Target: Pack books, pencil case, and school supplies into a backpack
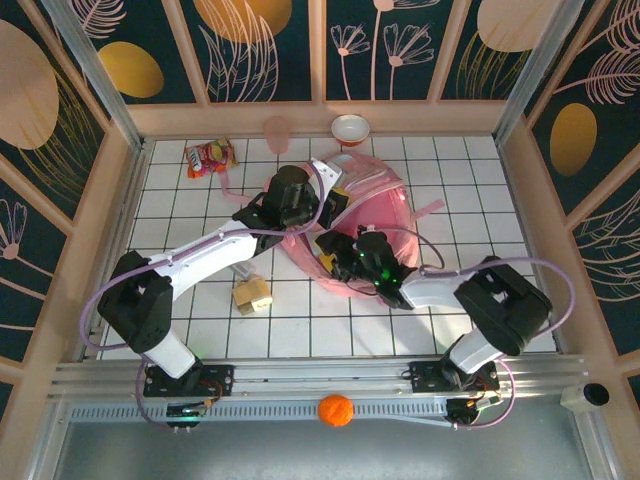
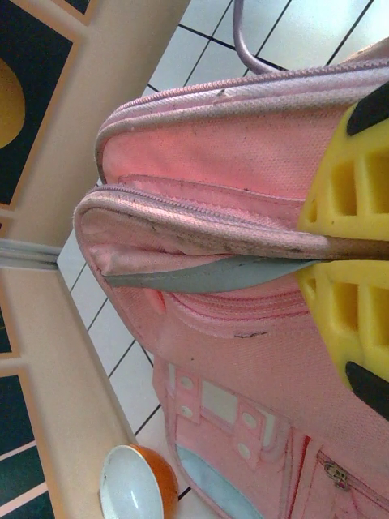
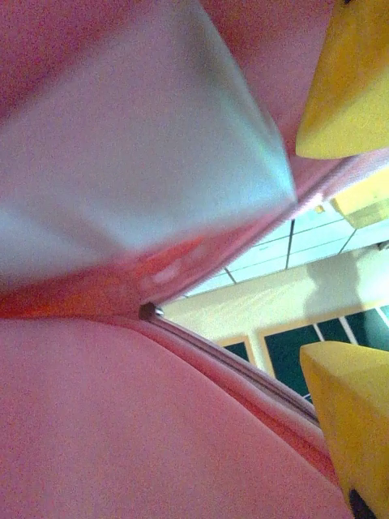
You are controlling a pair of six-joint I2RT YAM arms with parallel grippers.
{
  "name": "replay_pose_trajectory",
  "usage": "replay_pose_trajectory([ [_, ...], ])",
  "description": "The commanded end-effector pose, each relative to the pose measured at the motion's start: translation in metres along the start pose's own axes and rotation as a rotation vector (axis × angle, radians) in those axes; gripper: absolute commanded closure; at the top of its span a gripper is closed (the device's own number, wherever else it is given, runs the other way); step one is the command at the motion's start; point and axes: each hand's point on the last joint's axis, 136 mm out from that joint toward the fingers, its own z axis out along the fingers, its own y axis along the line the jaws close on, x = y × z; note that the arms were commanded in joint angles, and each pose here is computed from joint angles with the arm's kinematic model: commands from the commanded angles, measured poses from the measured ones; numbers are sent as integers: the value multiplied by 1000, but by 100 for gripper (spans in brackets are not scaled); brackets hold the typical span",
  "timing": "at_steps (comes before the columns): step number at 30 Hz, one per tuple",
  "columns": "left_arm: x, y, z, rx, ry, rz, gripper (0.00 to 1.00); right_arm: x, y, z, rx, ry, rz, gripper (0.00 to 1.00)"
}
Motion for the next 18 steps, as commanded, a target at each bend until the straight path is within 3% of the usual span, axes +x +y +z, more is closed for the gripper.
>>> replay_pose_trajectory([
  [1, -42, 4, -8, -17, -157, 55, 100, 4, -17, -18, 101, -2, -66, 39],
  [12, -21, 5, -6, -14, -116, 47, 100, -2, -9, -61, 247, -5, -255, 38],
  [18, -28, 2, -9, -3, -132, 50, 100, -12, -9, -51, 241, -29, -283, 41],
])
